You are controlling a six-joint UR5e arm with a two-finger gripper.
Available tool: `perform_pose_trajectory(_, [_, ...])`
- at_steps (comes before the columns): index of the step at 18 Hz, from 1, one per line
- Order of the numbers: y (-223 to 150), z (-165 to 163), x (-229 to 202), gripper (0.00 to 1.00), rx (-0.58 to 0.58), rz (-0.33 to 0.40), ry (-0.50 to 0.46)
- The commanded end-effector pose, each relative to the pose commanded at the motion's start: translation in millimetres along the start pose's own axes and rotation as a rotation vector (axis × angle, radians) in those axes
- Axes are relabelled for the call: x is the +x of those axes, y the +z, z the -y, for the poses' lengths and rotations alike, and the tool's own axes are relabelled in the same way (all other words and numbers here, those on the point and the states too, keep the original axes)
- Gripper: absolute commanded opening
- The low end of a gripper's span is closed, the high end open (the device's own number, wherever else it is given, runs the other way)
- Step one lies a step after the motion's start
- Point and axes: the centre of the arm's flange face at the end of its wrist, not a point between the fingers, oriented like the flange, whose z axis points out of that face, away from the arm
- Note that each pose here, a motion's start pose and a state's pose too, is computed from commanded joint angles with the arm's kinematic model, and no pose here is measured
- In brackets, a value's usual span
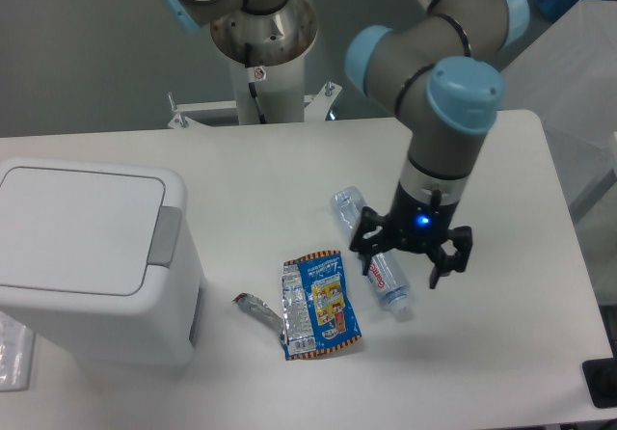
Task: Open the trash can
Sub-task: 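Move the open gripper across the table toward the white trash bin lid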
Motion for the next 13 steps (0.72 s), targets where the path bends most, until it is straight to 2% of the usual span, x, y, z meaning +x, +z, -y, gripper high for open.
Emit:
perform_pose_trajectory(4, [-30, 5, 36, 1.0, 0.034, 0.006, -0.004])
perform_pose_trajectory(8, [-54, 12, 71, 1.0, 0.075, -0.001, 0.039])
perform_pose_trajectory(11, [-66, 21, 102, 1.0, 0.112, -0.03, 0.085])
perform_pose_trajectory(13, [-76, 25, 118, 1.0, 0.136, -0.049, 0.081])
